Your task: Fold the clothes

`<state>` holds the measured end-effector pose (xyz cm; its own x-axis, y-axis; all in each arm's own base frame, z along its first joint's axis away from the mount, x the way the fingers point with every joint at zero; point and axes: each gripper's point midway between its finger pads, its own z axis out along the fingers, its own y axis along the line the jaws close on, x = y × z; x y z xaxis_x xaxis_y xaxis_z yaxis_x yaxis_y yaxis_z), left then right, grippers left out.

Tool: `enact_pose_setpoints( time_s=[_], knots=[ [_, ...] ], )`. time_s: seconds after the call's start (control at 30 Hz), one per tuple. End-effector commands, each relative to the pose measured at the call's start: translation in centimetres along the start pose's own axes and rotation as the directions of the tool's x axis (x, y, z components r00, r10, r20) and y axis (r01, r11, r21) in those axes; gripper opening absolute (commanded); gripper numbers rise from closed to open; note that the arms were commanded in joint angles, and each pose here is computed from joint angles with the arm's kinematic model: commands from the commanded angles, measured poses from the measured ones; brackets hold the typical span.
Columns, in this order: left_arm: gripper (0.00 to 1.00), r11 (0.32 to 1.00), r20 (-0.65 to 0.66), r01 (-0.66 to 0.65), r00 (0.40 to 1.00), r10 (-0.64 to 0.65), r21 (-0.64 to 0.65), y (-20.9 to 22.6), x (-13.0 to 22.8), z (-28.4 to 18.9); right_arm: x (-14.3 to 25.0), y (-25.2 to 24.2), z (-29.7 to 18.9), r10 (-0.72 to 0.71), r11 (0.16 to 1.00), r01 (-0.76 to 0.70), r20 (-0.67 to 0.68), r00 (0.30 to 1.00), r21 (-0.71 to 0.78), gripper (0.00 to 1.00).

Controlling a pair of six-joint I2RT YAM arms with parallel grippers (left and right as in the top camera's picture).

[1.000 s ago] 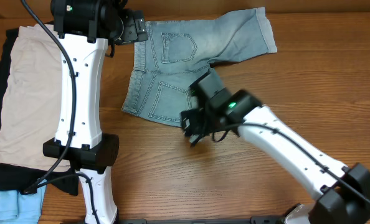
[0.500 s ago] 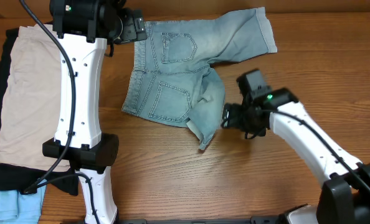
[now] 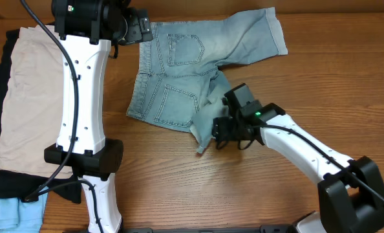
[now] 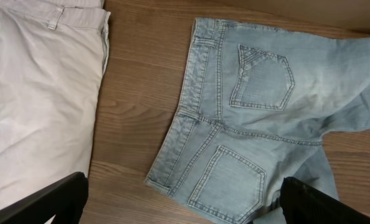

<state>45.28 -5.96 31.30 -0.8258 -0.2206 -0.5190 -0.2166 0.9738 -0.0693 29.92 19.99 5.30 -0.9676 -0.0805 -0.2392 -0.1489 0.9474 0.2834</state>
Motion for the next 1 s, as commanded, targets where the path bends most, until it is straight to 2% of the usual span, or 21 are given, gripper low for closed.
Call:
enact_pose_setpoints(
  time_s=[0.0,0.27,0.57,0.63,0.97],
  knots=[
    [1.0,1.0,-0.009,-0.014,1.0,0.014,0.002,0.1,0.0,0.5,-1.8,1.6,0.4,0.001,1.0,-0.001,0.03,1.0,-0.027,0.7],
    [1.0,1.0,-0.004,-0.02,1.0,0.02,-0.015,0.4,-0.1,0.5,-2.3,1.5,2.3,0.106,0.994,-0.106,-0.043,0.993,0.008,0.68],
    [1.0,0.999,-0.008,-0.024,1.0,0.023,-0.023,0.5,0.0,0.5,-0.7,1.4,3.3,0.23,0.973,-0.226,-0.099,0.968,0.045,0.54],
    [1.0,0.999,-0.01,-0.024,1.0,0.024,-0.024,0.5,0.1,0.5,0.1,1.7,3.7,0.297,0.955,-0.291,-0.122,0.947,0.062,0.49],
    [1.0,0.999,-0.011,-0.024,1.0,0.023,-0.023,0.5,0.1,0.5,1.4,1.7,5.7,0.327,0.944,-0.316,-0.168,0.93,0.092,0.49]
  ],
)
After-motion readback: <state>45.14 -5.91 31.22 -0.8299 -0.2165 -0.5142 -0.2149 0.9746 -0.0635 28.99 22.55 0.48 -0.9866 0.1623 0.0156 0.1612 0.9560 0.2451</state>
